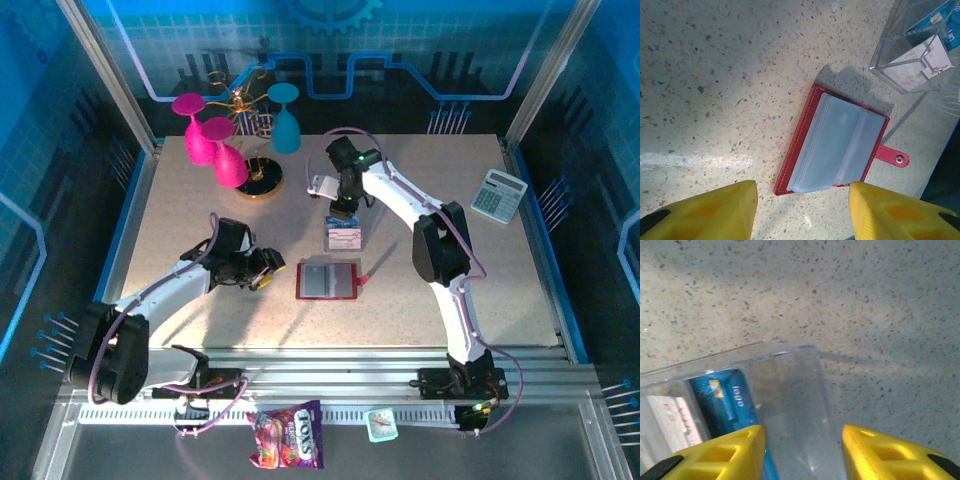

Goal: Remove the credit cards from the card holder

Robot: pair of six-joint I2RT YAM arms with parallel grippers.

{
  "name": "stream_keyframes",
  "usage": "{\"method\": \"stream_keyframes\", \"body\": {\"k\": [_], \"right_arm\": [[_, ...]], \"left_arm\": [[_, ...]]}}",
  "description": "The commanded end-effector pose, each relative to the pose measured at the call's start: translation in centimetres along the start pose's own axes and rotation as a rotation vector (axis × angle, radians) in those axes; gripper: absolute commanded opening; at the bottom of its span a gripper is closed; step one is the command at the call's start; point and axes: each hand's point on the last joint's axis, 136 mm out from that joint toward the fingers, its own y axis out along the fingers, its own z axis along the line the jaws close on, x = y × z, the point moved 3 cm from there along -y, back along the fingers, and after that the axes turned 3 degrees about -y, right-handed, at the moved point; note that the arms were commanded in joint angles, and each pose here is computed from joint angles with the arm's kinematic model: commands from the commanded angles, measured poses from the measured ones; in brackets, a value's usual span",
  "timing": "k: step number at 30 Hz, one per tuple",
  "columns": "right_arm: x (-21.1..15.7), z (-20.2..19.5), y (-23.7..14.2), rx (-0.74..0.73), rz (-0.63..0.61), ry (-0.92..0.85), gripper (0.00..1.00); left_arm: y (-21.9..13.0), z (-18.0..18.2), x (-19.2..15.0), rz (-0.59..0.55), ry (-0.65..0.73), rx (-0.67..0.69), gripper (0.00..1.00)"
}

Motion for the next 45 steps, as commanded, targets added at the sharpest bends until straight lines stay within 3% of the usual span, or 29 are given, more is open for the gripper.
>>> {"method": "stream_keyframes", "body": {"k": [1,8,13,21,26,32,34,39,45], "right_arm": [[2.0,1.0,-3.7,-0.015,-0.107,0.083,0.45],[3.4,3.2,-7.1,-0.043,-0.269,0.352,0.41],[3.2,5.5,-8.1,-0.045,-0.336,0.539,0.28],[1.7,10.0,-7.4,0.014,-0.293,0.819,0.09],[0.9,13.0,-7.4,0.075,-0.278,0.958,0.03],[1.2,15.9,-6.2,0.255,-0.309,1.064,0.04],[1.4,16.9,-5.3,0.313,-0.293,1.082,0.00],[2.1,18.9,-3.0,0.471,-0.249,1.152,0.00],[2.8,19.3,-1.8,0.535,-0.258,1.196,0.00]], "left_arm": [[0.4,-0.1,0.2,0.018,-0.010,-0.011,0.51],[1.4,-0.6,0.2,0.040,-0.002,-0.036,0.50],[2.2,-0.4,0.1,0.064,-0.002,-0.038,0.50],[3.0,-1.0,-0.1,0.066,0.011,-0.050,0.50],[3.5,-1.1,-0.4,0.067,0.015,-0.055,0.50],[4.4,-1.4,-1.0,0.094,0.028,-0.057,0.50],[4.7,-1.4,-1.4,0.109,0.033,-0.057,0.49],[5.4,-1.1,-2.0,0.130,0.031,-0.059,0.31],[5.8,-0.2,-2.5,0.150,0.020,-0.059,0.18]]}}
